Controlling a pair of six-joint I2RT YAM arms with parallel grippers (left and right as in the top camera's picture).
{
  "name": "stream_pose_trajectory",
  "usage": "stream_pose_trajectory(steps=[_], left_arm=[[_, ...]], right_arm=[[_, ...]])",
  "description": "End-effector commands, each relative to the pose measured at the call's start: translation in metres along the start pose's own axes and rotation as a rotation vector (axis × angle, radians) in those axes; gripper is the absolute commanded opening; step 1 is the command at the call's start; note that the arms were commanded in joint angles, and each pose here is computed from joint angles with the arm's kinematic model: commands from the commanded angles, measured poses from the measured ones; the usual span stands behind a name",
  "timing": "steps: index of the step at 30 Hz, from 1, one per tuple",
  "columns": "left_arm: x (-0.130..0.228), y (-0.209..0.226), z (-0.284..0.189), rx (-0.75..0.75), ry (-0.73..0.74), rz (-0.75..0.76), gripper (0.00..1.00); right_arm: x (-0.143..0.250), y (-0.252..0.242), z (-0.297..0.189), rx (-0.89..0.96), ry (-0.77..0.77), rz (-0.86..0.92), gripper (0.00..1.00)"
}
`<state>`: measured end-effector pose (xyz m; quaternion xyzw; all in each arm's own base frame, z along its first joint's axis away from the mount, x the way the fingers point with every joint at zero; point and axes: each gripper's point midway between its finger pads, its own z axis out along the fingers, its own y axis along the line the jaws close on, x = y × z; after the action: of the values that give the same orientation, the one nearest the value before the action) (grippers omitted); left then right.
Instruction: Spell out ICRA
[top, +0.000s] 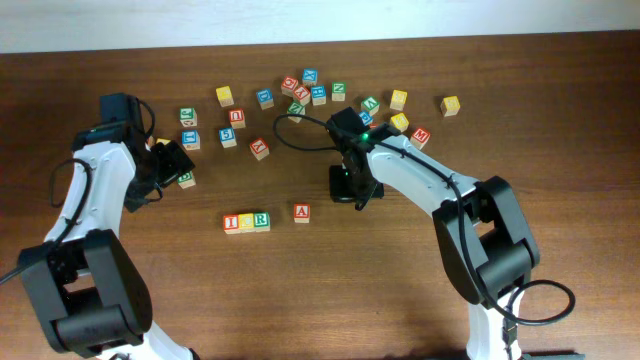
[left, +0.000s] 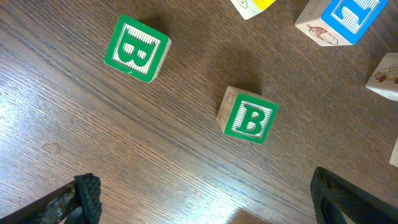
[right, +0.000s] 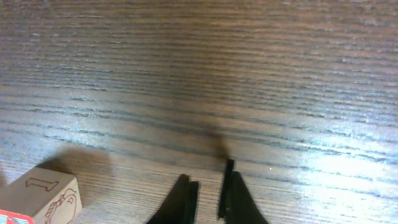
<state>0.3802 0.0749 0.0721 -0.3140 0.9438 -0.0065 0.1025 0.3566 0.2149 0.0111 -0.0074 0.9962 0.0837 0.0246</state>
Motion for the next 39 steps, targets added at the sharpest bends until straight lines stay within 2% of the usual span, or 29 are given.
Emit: stream_pose_trajectory(steps=[1,8,39], left_arm=[[-0.002,-0.002,-0.001,0.002,-0.004,0.008,0.99],[-0.002,-0.002,-0.001,0.002,-0.004,0.008,0.99],[-0.002,-0.002,-0.001,0.002,-0.004,0.008,0.99]], right_arm=[[0.007,0.007,0.000,0.002,0.007,-0.030,0.07],[0.013,0.023,0.004,-0.004,-0.002,-0.075,0.07],[0.015,0.022,0.004,0.000,0.009,-0.073,0.06]])
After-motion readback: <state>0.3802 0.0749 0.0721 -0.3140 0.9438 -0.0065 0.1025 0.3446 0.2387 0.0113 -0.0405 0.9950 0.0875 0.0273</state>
